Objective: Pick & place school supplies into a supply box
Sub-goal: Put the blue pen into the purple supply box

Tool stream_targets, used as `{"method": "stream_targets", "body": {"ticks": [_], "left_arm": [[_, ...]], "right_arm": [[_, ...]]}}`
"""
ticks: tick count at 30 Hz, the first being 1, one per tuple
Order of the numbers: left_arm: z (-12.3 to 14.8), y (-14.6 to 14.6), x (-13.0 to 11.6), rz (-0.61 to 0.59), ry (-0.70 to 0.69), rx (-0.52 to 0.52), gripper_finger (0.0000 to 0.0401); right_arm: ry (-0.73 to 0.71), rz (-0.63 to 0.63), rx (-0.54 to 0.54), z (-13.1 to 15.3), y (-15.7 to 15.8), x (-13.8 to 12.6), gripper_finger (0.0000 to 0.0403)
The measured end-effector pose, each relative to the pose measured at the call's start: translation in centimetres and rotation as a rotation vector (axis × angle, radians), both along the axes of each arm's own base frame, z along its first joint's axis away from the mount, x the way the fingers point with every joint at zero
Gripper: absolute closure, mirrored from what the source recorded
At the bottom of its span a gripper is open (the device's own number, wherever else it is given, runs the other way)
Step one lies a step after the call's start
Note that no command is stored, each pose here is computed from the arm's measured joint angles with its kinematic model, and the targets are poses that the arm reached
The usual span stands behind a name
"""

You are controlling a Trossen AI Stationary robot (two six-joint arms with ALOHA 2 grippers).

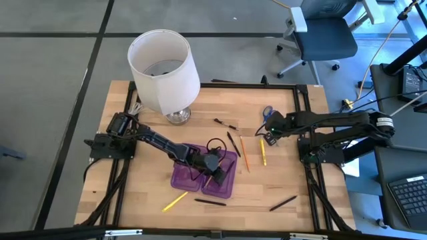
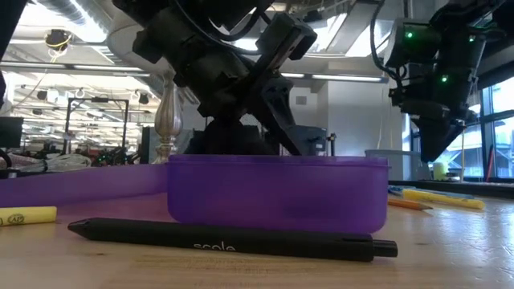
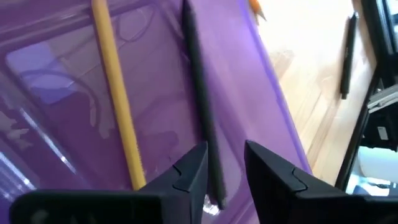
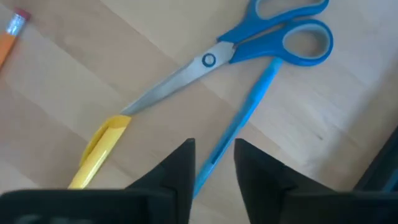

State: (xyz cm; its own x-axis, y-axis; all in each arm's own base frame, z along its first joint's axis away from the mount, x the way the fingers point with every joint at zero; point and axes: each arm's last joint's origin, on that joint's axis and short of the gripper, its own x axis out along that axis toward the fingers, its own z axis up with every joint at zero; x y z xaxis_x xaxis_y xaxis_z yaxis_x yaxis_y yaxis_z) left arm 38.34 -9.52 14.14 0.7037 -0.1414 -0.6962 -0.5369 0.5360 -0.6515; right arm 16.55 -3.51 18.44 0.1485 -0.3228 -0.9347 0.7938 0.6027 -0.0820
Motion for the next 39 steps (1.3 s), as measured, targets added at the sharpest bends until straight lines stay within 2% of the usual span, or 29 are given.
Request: {"method": "stream_targets", "body": {"ticks": [7, 12, 15, 20, 23, 27, 33, 39], "left_arm": [[3.3, 0.1, -0.2, -0.077, -0.133, 0.068, 0.0286], [6.4, 0.4, -1.3, -0.155, -0.194, 0.197, 0.0288], [7.7, 0.4, -2.2, -0.209, -0.199, 0.294, 0.0289], [9.6, 0.3, -3.6, -0.267, -0.21, 0.397, 0.0286], [10.2, 0.0, -4.2, -0.281, -0.202, 0.438, 0.0286], [10.5, -0.3, -4.8, -0.295, -0.193, 0.443, 0.0287], [10.4, -1.0, -5.2, -0.309, -0.168, 0.461, 0.0286], [10.3, -1.2, -5.4, -0.288, -0.148, 0.495, 0.0289]], "right_arm": [[0.014, -0.017, -0.06, -0.2, -0.2, 0.2, 0.0244], [0.034, -0.075, -0.151, -0.4, -0.6, 0.3, 0.0242], [0.038, -0.115, -0.125, -0.8, -1.1, 0.5, 0.0242], [0.058, -0.174, -0.09, -2.0, -2.3, 0.7, 0.0242], [0.057, -0.195, -0.063, -2.8, -3.2, 0.7, 0.0242], [0.038, -0.199, -0.008, -3.8, -4.1, 0.6, 0.0242], [0.008, -0.214, 0.025, -4.8, -5.5, 0.2, 0.0242], [0.052, -0.214, 0.034, -5.5, -6.3, 0.0, 0.0242]]}}
